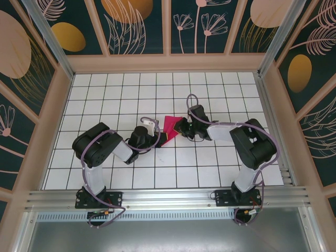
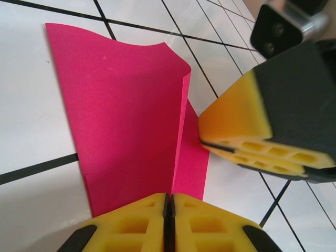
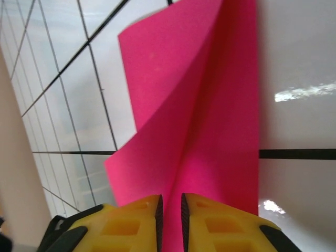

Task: Fold a paper plane with a square sheet of paper (pick it up from the middle)
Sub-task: Fourth fold the wing at the center of the table.

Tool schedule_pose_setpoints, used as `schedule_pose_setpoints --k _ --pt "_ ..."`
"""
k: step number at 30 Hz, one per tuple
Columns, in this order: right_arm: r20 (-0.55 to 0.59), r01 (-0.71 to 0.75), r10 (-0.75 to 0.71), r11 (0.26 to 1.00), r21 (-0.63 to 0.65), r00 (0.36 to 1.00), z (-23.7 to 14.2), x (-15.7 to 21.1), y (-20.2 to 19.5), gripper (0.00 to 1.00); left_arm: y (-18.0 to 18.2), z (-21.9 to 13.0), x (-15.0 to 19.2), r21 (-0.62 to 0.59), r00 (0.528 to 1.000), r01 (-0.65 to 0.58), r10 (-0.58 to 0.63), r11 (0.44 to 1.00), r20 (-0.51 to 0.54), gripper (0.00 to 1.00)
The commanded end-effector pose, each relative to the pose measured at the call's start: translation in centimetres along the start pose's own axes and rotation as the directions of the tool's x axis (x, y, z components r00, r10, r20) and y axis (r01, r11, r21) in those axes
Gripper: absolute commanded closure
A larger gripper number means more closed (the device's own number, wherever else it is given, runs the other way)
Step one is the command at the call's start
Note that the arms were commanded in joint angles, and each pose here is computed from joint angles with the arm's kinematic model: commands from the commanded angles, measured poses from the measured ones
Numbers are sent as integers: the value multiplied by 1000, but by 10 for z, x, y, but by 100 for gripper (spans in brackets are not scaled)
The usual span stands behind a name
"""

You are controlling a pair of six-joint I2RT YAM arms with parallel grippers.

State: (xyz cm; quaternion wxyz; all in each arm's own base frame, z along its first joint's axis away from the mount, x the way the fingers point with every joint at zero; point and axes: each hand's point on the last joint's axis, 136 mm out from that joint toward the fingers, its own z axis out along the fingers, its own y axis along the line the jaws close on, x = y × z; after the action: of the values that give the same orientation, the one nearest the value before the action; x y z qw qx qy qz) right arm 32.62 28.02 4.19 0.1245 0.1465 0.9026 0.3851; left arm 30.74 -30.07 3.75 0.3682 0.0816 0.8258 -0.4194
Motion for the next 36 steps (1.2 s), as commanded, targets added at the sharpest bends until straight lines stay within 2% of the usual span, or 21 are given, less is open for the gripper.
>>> schedule_pose_setpoints --k 1,9,19,27,30,36 --pt "1 2 -3 1000 13 1000 6 -6 1 83 -4 0 -2 28 1000 16 -16 999 11 86" --pt "-11 -8 8 1000 11 1000 13 -6 -2 79 -5 1 0 35 1000 22 -22 999 -11 80" --pt "-23 -13 14 999 33 1000 16 -3 -9 62 -2 8 -2 4 996 49 -48 999 -73 67" --pt "-35 -4 6 999 34 999 17 -1 -11 52 9 16 0 -67 990 49 -57 997 -126 62" --pt "-47 0 1 1000 31 999 18 1 -11 51 12 17 -2 -91 990 54 -65 994 -126 62" --pt "-38 30 -29 1000 5 999 12 -2 1 52 18 15 -6 -131 988 84 -99 988 -116 74"
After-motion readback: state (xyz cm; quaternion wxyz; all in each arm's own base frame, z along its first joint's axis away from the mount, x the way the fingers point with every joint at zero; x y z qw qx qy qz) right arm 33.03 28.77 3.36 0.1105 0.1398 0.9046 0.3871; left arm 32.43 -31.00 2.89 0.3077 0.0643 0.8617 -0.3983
